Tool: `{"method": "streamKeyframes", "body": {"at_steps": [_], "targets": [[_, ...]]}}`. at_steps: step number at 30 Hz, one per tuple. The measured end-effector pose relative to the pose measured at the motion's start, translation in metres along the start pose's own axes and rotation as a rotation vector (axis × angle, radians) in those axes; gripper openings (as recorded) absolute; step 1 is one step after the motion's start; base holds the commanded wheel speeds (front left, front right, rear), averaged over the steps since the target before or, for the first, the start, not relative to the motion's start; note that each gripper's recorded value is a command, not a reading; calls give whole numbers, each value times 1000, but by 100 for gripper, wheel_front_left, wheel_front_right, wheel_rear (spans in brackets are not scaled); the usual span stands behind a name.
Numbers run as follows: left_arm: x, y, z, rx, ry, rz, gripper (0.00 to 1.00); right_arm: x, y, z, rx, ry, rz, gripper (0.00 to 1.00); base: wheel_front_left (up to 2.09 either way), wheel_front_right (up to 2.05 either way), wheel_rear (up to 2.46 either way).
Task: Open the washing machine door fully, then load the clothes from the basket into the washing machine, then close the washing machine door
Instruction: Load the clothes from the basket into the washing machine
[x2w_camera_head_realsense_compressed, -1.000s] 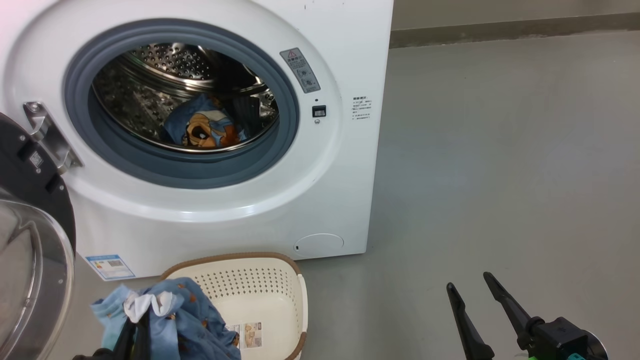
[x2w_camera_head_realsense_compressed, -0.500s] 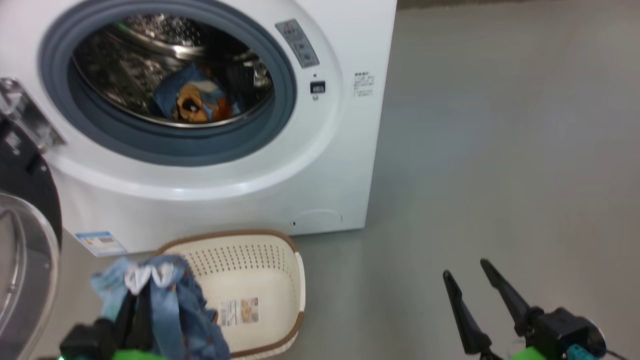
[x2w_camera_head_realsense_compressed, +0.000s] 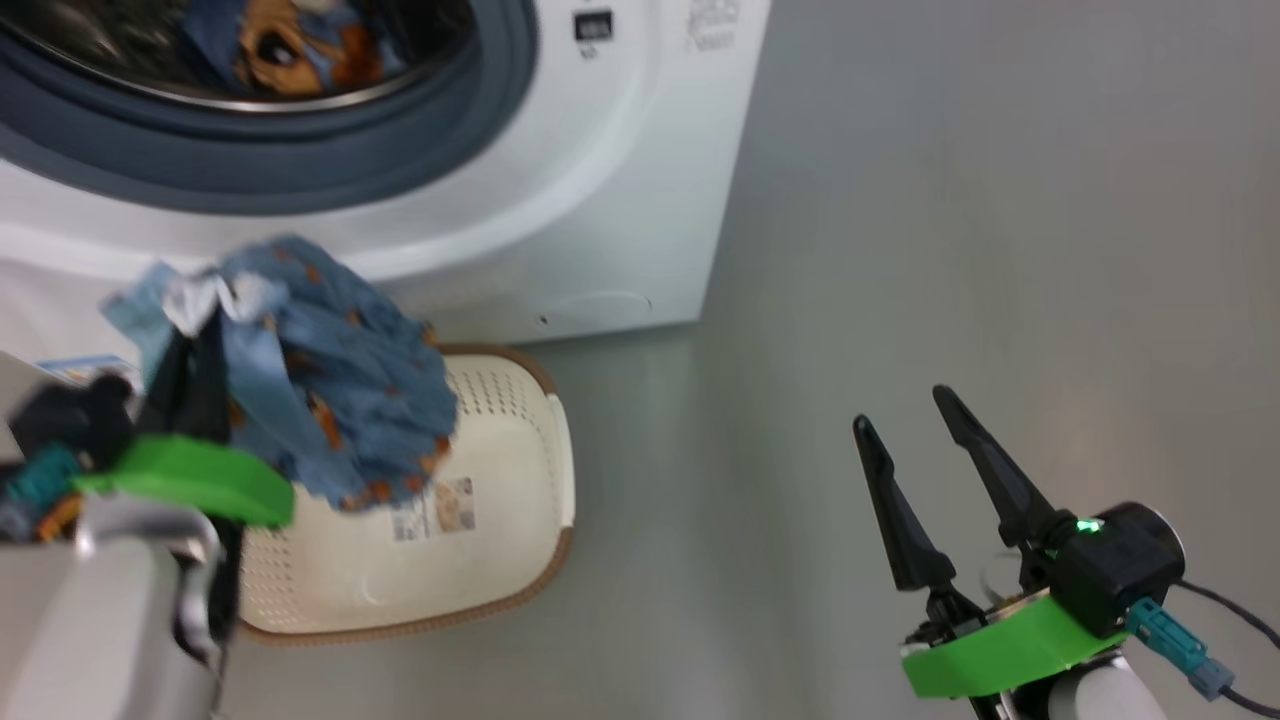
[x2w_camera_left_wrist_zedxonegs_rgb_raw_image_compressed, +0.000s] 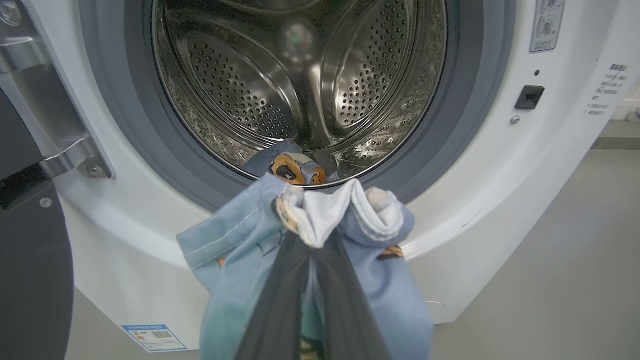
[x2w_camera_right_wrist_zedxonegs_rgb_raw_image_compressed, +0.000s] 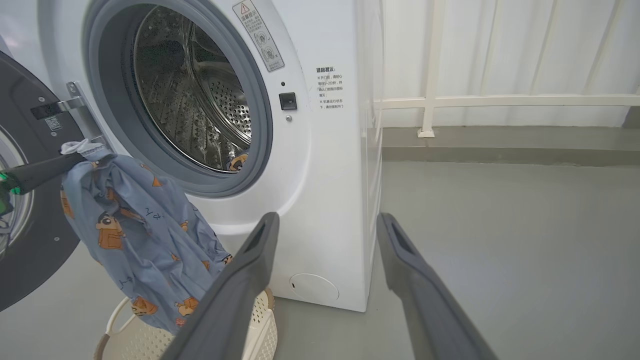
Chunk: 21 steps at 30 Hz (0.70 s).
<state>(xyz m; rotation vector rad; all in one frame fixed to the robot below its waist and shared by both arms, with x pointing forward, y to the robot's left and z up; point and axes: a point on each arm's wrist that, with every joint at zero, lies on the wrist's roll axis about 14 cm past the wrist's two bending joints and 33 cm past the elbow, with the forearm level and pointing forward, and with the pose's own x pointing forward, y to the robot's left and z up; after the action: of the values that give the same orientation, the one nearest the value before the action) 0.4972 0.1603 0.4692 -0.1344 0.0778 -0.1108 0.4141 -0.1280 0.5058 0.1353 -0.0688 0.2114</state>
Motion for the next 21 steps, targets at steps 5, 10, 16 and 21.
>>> {"method": "streamKeyframes", "body": {"at_steps": [5,10,16,21], "targets": [[48,8,-11,25,56,-29,0,9,-13,-19,35,22,-32,100,0,0,0],[96,3,-16,28,102,-71,0,9,-33,-33,47,47,-87,100,0,0,0],[144,-17,-31,14,177,-132,0,6,-57,-42,71,70,-159,100,0,0,0],[179,-21,-45,9,257,-151,0,4,-72,-43,85,69,-204,100,0,0,0]]}}
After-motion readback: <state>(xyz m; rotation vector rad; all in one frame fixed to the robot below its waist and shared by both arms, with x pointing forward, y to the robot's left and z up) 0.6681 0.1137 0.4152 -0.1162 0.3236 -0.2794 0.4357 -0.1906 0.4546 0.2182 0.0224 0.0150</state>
